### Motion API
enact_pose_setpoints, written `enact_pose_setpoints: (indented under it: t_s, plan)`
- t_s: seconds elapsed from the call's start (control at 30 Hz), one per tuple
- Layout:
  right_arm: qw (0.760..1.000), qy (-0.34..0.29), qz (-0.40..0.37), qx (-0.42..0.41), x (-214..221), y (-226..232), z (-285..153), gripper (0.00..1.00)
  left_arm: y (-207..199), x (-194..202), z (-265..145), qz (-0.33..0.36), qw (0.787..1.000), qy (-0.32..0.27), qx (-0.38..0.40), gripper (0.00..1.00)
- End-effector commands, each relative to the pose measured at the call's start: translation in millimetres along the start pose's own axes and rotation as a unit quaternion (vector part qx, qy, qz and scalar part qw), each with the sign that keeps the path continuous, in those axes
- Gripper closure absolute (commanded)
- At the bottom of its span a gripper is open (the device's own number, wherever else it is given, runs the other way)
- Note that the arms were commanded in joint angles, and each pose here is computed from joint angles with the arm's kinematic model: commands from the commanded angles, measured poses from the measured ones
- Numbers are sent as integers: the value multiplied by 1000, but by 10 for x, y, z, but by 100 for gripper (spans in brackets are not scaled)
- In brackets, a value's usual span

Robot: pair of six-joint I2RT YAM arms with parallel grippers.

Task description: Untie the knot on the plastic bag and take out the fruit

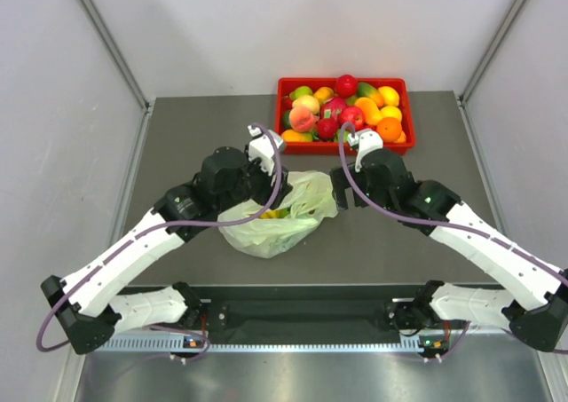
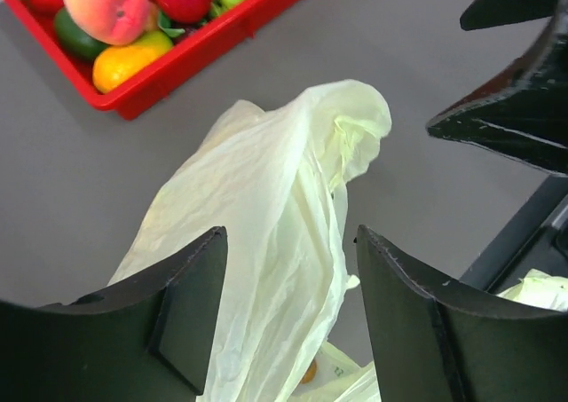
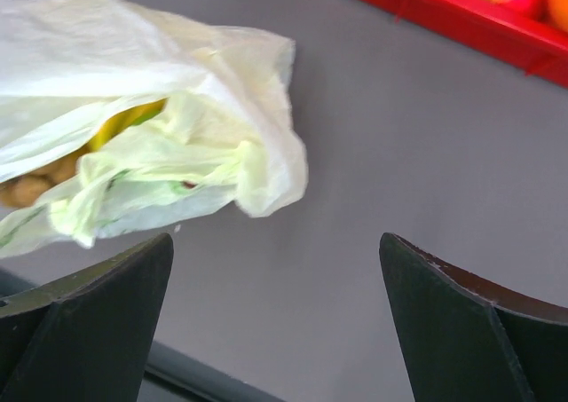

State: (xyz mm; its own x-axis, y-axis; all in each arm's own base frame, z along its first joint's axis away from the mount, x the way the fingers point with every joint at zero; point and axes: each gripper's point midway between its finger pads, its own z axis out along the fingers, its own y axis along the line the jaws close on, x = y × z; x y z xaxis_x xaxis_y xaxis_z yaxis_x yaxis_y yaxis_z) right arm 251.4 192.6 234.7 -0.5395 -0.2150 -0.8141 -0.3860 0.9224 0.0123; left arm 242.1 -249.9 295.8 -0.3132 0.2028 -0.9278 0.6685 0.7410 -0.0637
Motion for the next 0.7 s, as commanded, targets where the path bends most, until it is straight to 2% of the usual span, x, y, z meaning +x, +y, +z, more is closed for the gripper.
enact_pose_setpoints:
  t_s: [0.0,0.07,0.1,0.17,0.3,0.33,0.37,0.47,0.53,0.67]
  plan:
    - [998,-15,13,-61,-40,201,-169,0,-106,94,-11,40,997,48,41,35]
    - [996,-24,23,-80,-63,263,-217,0,-60,200,14,42,996,72,28,35]
    - [994,-29,31,-103,-92,348,-253,0,116,255,63,46,995,83,-22,36]
    - [991,-33,40,-123,-95,450,-285,0,218,370,90,50,992,101,-49,36]
    - [984,-43,76,-157,-98,680,-280,4,248,493,123,47,991,110,-57,43]
    - [982,-42,90,-163,-93,742,-256,5,249,508,123,47,991,109,-57,48]
    - [980,-44,95,-171,-88,822,-238,7,273,554,136,46,991,112,-62,66]
    - [975,-44,126,-180,-79,996,-135,13,281,542,126,40,992,102,-66,100]
    - [973,-37,151,-172,-51,1071,-21,18,238,493,130,27,994,87,-58,100]
    - [970,-40,179,-158,-76,1190,124,19,119,326,48,3,999,33,-29,100]
